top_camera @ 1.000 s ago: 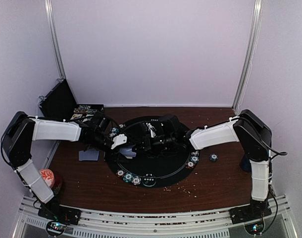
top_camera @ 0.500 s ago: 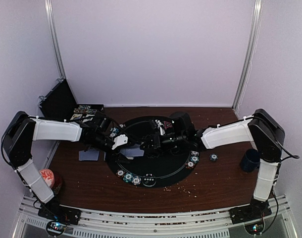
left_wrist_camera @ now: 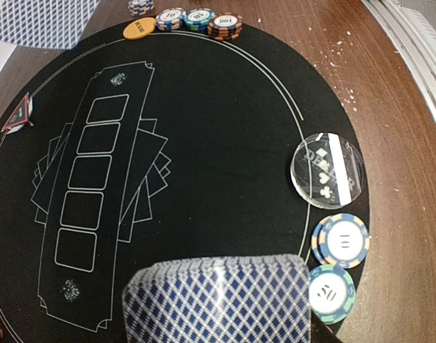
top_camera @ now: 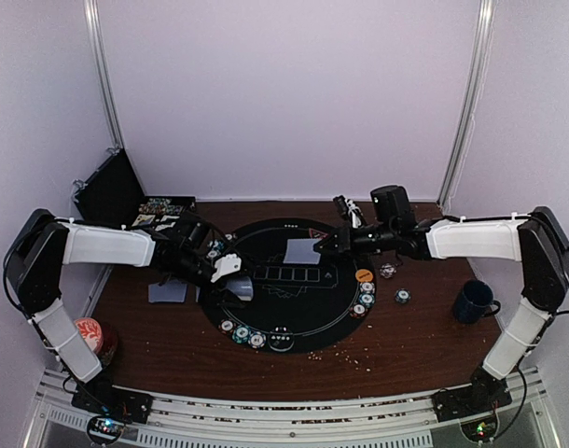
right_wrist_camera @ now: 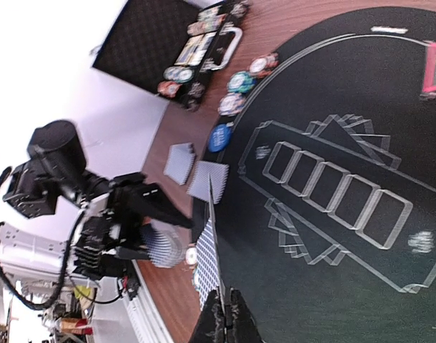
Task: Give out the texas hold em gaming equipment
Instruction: Pick up the poker card from the face-down deck piles, then distribute the poker card in the big blind area.
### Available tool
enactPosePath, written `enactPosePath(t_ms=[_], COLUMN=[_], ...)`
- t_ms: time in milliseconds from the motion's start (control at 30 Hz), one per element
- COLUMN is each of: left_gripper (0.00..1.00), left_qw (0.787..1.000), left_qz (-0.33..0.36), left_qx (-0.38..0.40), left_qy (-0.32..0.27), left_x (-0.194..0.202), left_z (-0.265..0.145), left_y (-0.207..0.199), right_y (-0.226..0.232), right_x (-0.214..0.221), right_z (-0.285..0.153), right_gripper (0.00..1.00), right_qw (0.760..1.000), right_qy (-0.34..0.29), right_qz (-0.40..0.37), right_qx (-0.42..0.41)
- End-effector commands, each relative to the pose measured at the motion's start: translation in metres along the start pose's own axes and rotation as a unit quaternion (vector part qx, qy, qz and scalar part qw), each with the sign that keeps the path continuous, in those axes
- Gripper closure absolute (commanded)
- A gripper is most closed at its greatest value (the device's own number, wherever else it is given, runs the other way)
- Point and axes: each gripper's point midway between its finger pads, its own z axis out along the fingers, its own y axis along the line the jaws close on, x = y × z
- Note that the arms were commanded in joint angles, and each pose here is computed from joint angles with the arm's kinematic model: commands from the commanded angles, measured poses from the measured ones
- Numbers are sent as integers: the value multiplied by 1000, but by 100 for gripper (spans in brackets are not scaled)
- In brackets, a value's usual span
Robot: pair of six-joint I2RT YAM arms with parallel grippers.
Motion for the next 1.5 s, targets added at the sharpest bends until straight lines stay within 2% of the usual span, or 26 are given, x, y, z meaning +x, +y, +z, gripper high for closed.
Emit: enactPosePath(t_ms=[0,333,500,867,1467], left_gripper=[58,58,58,58,58], left_qw=[1000,1000,1000,1000,1000], left_qz=[14,14,12,13,13], left_qx=[-7,-6,-5,-5,-2], left_qy=[-13,-15,-13,-10,-10], left_x=[-9,-10,-8,-7,-6], left_z=[-1,-3,-1,1,2], left_y=[9,9,9,9,8], right_y=[-33,-117,-154,-179,-210], right_x=[-5,-26,-37,-47,-54], right_z=[-20,-50,-57,-48,-51], right_gripper=[100,100,100,100,100], right_qw=[999,987,978,969,959], right_qy=[7,8,25,72,87], right_qz=[11,90,96,80,87], right_qx=[51,133,184,220,254])
